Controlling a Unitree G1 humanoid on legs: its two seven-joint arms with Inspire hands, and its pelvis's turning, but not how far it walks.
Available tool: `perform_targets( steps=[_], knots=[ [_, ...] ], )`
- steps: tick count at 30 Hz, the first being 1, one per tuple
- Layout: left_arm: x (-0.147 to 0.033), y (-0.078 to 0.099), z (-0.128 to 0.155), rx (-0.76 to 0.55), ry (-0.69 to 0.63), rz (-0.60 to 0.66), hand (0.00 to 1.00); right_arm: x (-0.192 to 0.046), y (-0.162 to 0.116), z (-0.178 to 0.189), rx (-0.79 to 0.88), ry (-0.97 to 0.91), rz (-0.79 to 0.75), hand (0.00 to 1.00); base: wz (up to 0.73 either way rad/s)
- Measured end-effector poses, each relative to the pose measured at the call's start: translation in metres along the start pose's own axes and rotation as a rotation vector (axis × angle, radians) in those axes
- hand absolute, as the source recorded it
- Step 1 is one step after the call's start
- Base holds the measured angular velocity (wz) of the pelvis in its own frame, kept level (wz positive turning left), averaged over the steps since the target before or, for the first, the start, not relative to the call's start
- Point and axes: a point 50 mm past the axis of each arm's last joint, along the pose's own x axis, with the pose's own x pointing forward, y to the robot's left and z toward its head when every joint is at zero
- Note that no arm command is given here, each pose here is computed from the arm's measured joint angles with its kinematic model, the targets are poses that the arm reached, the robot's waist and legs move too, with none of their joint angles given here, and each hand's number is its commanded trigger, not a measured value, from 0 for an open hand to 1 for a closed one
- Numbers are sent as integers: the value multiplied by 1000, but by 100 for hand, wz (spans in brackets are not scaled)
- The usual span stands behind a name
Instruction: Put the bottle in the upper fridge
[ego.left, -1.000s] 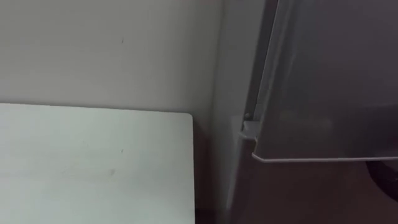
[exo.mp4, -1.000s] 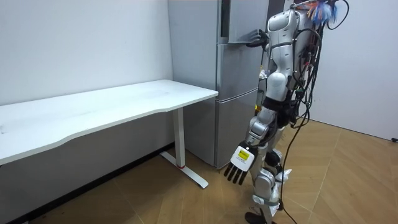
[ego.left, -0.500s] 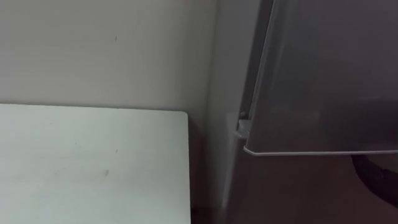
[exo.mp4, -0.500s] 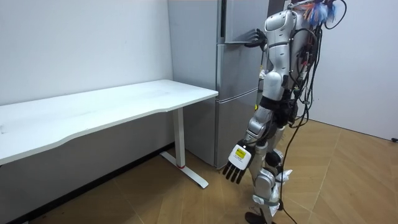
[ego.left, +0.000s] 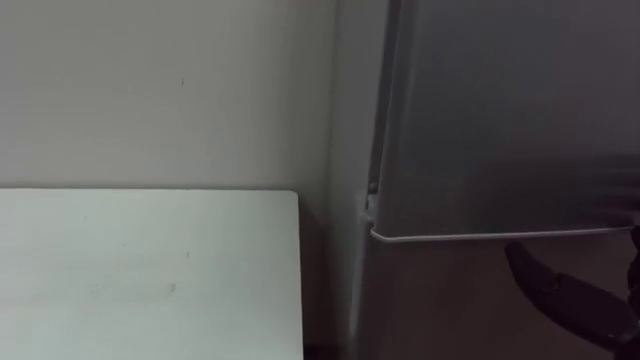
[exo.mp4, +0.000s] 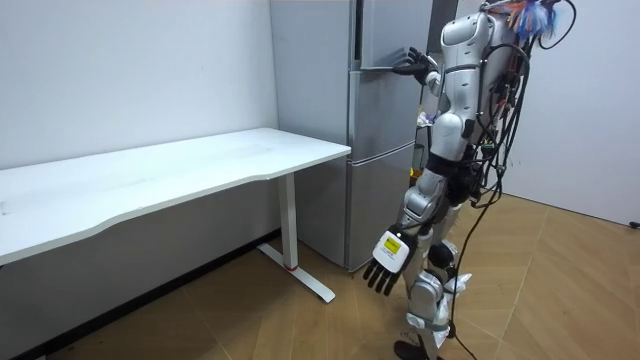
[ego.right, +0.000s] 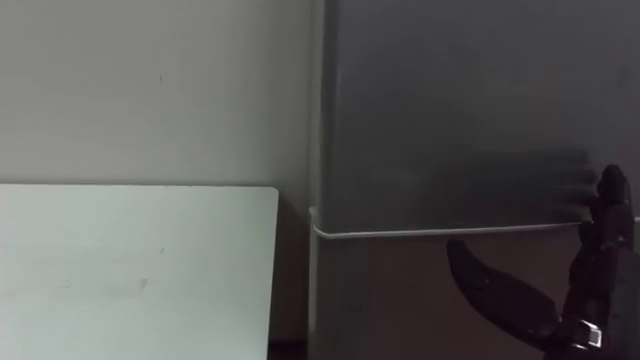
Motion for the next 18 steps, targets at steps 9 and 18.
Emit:
perform_targets(
  steps=[9,18],
  knots=[
    [1,-2,3,24,4,-6,0,-10,13,-17,-54,17,95,0,0],
    [0,-2,7,96,-27,-13,0,-20,31,-18,9,40,170,0,0]
  ],
)
